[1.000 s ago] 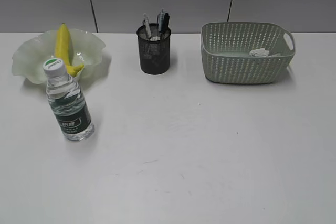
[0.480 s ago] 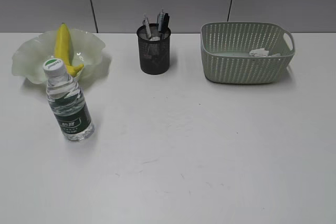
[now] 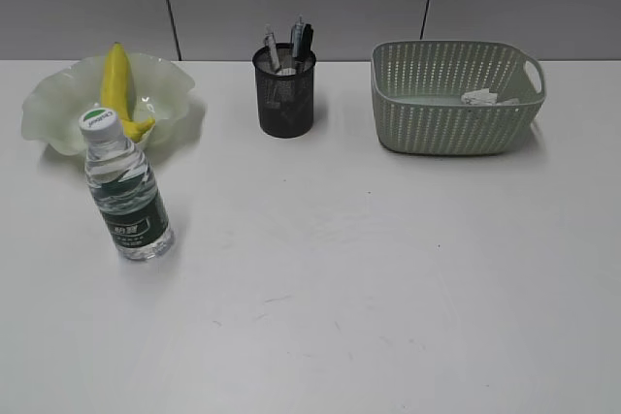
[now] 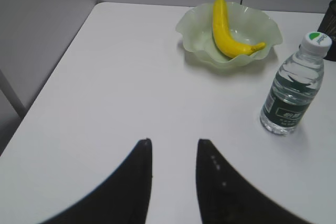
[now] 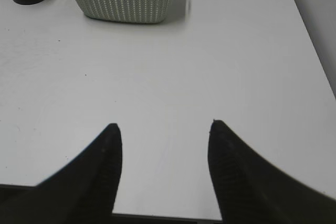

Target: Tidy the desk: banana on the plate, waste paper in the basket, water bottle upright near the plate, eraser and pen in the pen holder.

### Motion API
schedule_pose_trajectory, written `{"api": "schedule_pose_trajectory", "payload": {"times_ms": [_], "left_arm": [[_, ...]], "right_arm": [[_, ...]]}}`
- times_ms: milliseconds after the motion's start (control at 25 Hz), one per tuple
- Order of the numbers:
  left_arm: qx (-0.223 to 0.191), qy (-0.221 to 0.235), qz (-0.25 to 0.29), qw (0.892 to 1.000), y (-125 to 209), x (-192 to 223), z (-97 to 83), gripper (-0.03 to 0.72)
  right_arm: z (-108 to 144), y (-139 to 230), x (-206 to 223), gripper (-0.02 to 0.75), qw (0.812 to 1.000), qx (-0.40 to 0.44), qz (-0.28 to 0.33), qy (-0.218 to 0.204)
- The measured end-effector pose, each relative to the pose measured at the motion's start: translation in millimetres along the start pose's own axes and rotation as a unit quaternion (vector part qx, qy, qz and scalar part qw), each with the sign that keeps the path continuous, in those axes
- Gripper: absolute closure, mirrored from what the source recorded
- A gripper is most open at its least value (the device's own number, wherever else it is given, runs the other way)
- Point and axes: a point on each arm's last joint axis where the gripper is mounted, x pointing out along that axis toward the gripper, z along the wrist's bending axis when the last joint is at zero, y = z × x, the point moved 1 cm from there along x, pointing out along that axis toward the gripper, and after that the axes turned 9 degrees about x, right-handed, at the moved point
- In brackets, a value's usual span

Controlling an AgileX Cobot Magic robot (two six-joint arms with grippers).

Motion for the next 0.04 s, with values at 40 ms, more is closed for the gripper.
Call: {"api": "schedule_pose_trajectory", "payload": {"times_ms": [40], "left_arm": [[0.000,0.000,0.000,1.000,0.0,0.0,0.0,0.466]], "right_arm": [[0.0,0.0,0.0,0.314,1.000,0.000,0.000,0.000]]}}
